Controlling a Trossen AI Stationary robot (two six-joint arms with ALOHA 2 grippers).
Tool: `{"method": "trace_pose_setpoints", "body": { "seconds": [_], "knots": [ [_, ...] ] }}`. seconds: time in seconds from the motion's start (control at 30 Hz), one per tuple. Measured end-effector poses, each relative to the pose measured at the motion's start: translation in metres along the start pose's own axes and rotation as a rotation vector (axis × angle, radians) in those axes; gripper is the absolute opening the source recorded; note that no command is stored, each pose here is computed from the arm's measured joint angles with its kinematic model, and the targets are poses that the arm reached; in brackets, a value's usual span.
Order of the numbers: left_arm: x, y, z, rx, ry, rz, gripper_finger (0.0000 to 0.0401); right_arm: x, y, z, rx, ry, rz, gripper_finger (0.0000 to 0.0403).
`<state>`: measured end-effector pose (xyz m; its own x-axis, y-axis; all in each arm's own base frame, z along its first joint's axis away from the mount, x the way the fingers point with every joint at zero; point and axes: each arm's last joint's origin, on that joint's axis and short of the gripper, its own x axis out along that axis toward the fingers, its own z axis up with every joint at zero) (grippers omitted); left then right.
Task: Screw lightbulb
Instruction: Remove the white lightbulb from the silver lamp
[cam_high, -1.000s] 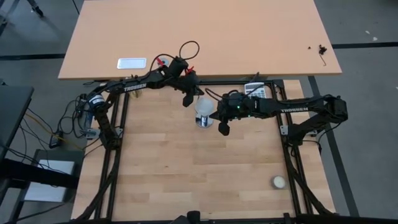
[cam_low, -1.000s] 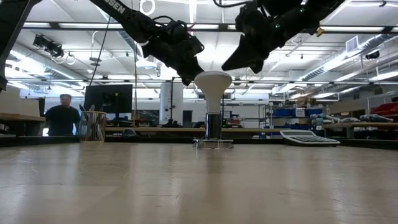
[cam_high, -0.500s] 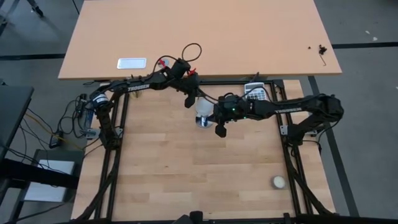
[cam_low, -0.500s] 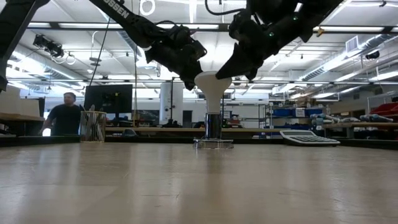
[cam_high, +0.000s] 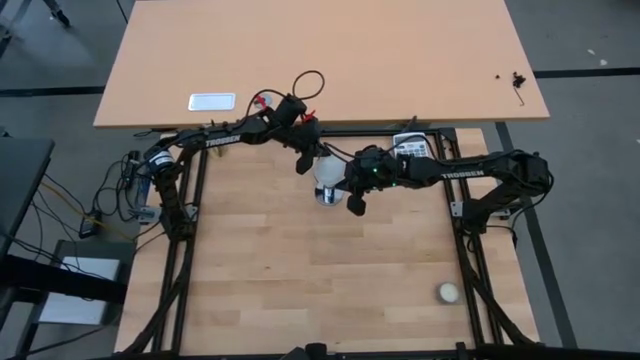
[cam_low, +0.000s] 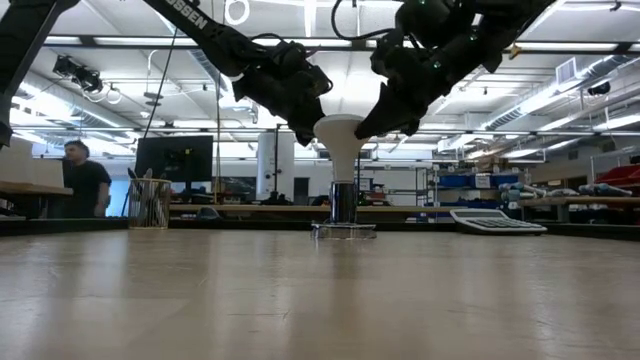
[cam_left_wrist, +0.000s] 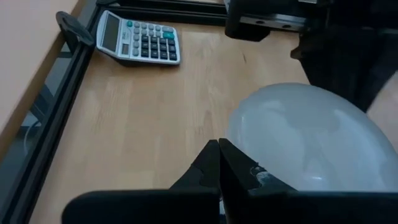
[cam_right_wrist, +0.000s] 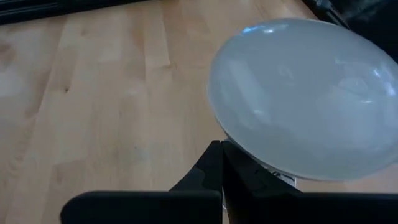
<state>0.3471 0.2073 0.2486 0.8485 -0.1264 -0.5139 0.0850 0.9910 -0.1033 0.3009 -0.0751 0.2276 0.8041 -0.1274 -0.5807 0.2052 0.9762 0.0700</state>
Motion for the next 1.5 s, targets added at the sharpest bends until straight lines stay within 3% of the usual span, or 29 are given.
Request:
{"method": "trace_pose_setpoints", "body": {
  "seconds": [0.53, 0.93, 1.23, 1.5],
  "knots": [
    [0.0, -0.004, -0.005, -0.027, 0.054, -0.034, 0.0, -0.003, -0.019, -0.007, 0.036, 0.073, -0.087, 0.0009],
    [-0.017, -0.007, 0.003, -0.01, 0.039, -0.011, 0.0, -0.013, -0.026, -0.007, 0.024, 0.09, -0.109, 0.0009],
    [-0.018, -0.002, 0.008, 0.004, -0.011, 0.036, 0.0, -0.04, -0.014, 0.004, 0.014, 0.025, -0.089, 0.0009],
    [-0.018, -0.001, 0.01, 0.015, -0.03, 0.043, 0.0, -0.023, 0.017, 0.008, -0.062, -0.033, 0.053, 0.0009]
  ]
}}
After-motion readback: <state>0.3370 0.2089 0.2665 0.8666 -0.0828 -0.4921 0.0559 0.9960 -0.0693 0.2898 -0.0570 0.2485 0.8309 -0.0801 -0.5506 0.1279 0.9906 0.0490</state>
